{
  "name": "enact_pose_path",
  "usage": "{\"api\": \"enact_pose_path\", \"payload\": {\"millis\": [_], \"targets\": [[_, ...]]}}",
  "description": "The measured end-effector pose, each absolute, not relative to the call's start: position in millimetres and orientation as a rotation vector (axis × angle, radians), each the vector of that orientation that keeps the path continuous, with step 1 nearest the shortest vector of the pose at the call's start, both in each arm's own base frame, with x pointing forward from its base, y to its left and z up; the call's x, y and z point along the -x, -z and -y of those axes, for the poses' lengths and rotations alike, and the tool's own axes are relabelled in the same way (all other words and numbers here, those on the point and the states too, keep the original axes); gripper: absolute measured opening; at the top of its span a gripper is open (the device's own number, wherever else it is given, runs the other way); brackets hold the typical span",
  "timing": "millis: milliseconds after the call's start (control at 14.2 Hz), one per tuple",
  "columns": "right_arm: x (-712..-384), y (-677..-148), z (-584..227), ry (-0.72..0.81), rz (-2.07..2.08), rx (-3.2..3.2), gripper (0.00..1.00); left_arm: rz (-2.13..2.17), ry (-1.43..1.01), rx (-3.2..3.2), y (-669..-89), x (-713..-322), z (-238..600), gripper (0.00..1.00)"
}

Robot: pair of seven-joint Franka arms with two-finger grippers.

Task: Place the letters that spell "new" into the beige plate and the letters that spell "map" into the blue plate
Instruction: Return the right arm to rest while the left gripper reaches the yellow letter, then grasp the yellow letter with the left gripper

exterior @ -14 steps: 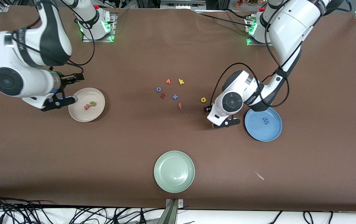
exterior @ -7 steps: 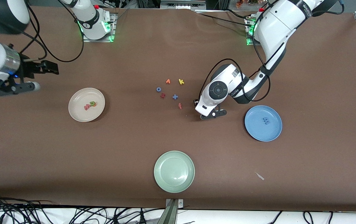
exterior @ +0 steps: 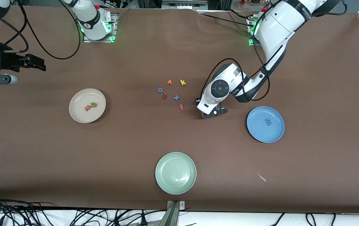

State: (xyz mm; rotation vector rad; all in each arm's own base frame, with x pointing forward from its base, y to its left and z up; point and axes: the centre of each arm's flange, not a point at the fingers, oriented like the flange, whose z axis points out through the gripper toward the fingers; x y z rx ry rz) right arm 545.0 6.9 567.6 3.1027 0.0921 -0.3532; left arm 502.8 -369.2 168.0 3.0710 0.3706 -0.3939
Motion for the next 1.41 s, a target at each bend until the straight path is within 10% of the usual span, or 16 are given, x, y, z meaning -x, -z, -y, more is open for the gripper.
{"api": "enact_pose_path", "payload": {"millis": [281, 492, 1405], "targets": [[-545.7, -567.4, -15.0, 0.344, -0.105, -3.101, 1.00, -0.370, 0.391, -3.069, -168.2, -502.7, 369.7, 0.61], [-549.6, -568.8, -17.9, 0.298, -0.113, -3.105, 1.00, -0.368, 0.383, -3.065, -170.8, -502.8, 371.6, 0.28], [-562.6, -578.0, -19.9, 0.124, -0.122, -3.103, 1.00, -0.133, 0.411, -3.132, -260.7, -583.8, 268.2, 0.28]]}}
